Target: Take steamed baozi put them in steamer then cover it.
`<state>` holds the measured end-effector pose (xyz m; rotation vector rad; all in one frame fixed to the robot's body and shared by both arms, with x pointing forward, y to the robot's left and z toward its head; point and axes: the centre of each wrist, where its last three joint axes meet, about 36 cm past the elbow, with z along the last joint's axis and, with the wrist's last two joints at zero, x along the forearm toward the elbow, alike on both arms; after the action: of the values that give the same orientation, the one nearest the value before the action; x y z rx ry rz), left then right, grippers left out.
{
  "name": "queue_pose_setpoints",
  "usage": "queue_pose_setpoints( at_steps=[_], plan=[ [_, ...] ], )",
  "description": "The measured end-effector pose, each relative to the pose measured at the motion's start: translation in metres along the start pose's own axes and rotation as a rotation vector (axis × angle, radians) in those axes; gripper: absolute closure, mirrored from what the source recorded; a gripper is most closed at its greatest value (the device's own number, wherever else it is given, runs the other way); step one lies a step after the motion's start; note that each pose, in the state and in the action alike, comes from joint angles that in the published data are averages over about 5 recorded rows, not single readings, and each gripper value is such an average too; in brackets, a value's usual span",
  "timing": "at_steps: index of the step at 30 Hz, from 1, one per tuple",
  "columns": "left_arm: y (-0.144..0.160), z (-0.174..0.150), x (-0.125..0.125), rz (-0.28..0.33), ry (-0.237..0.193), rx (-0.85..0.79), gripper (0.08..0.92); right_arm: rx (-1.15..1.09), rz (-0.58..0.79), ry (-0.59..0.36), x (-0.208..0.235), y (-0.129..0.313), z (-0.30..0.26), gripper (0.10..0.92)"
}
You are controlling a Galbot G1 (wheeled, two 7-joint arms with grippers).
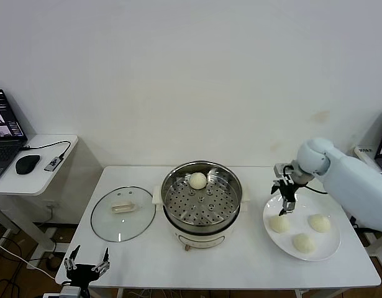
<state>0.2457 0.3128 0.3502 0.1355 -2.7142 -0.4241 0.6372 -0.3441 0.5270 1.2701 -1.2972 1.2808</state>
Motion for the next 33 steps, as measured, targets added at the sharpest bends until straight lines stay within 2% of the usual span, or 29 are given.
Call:
queue_pose_setpoints(
  at_steps=[11, 33],
  plan=[
    [-0.002, 0.004, -0.005, 0.004, 0.007, 0.002, 0.177, -0.018, -0.038, 0.035, -0.038, 0.004, 0.004, 0.200],
    [-0.006, 0.008, -0.009, 0.011, 0.017, 0.002, 0.177, -0.049, -0.054, 0.058, -0.066, 0.009, 0.013, 0.200]
  ],
)
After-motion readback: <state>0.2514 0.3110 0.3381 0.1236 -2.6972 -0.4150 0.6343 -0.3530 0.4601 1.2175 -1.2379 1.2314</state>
